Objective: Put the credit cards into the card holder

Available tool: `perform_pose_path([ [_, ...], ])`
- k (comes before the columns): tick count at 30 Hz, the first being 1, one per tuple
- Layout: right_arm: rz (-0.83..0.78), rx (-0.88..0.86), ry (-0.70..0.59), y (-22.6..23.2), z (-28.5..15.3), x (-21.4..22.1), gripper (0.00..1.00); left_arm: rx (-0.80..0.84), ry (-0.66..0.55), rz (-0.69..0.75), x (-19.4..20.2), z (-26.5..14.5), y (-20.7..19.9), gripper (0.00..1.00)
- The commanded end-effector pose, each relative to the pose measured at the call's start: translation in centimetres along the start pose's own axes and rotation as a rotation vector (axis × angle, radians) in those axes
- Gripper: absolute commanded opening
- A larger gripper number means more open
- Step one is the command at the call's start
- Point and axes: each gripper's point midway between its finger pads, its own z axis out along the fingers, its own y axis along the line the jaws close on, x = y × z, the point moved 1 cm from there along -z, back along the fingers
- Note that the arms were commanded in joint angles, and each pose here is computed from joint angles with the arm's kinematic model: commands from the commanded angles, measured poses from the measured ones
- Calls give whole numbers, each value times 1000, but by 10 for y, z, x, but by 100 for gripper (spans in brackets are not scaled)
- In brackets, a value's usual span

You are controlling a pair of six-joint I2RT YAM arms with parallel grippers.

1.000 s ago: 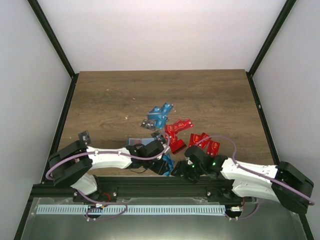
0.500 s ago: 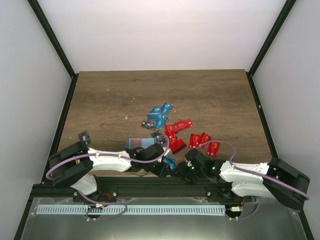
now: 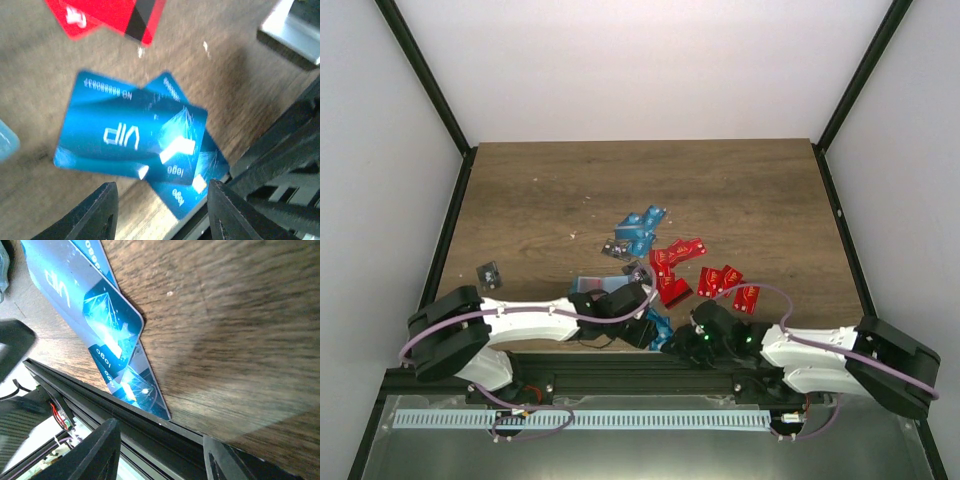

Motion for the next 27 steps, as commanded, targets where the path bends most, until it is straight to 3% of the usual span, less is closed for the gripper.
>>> perform_pose_path([
  [1,14,24,-73,-12,-1,-11,48,-74,-56,64,-29,0,2,52],
  [14,9,18,-56,-14,1,-8,49,-230,-58,141,-56,34,32,59],
  [27,-6,-22,-77,-6,1,-12,49,-20,32,141,-6,37,19,59],
])
